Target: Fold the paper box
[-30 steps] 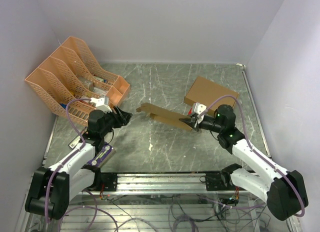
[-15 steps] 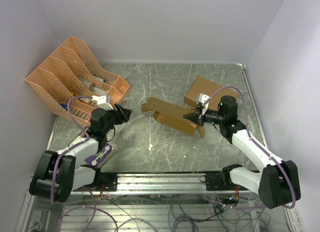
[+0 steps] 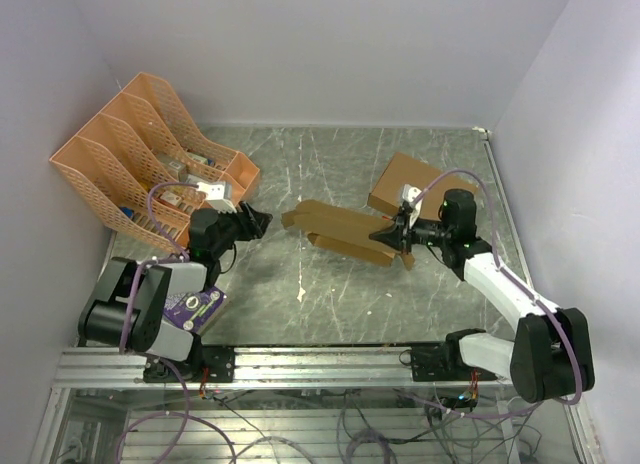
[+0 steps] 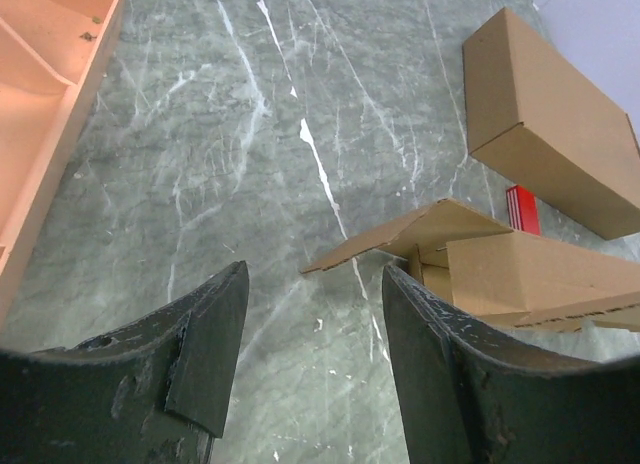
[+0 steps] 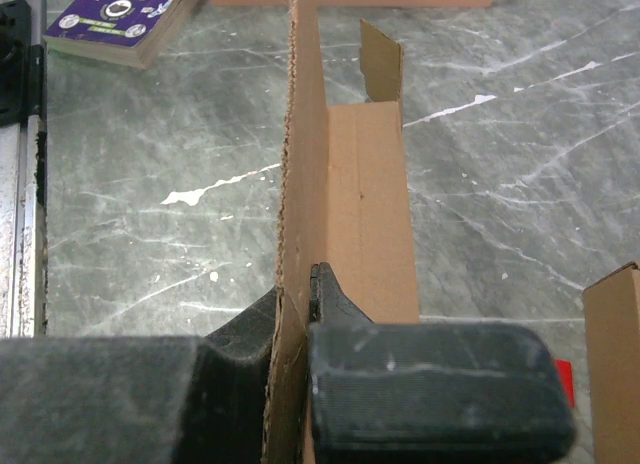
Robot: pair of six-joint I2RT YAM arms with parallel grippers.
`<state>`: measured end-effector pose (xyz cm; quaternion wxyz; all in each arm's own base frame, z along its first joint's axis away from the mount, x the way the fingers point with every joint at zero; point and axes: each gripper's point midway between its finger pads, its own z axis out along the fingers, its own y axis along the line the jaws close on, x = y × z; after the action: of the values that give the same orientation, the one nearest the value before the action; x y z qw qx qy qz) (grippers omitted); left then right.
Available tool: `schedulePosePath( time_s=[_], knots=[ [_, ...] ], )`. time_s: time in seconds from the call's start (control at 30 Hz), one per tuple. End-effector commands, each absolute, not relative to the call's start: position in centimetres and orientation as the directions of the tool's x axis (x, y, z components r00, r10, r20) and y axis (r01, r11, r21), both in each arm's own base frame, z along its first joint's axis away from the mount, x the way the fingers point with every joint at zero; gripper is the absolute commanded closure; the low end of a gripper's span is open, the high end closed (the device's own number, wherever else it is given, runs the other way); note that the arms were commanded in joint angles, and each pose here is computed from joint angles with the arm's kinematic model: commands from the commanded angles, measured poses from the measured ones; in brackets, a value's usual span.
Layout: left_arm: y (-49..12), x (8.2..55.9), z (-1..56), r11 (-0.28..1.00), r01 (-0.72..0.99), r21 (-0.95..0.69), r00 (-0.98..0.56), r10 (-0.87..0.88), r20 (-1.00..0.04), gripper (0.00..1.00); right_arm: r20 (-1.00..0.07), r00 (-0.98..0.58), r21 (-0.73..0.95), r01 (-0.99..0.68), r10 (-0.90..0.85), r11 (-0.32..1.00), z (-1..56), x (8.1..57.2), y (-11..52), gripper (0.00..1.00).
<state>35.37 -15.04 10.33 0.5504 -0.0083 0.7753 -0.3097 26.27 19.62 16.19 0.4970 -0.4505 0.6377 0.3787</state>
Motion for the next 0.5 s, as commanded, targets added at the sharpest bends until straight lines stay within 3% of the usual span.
schedulePosePath(
  time_s=[0.0,0.47],
  knots=[
    [-15.3,37.2,12.9,0.810,0.407,-0.423,-0.277,-0.331,-0.902,0.34,-0.967,-0.159,0.096,-0.951,-0.199,0.296,16.0,26.3,19.1,1.00],
    [-19.0,40.8,10.5,0.785,0.434,-0.442,-0.344,-0.309,-0.887,0.37,-0.971,-0.165,0.106,-0.947,-0.176,0.304,16.8,27.4,19.1,1.00]
  ],
)
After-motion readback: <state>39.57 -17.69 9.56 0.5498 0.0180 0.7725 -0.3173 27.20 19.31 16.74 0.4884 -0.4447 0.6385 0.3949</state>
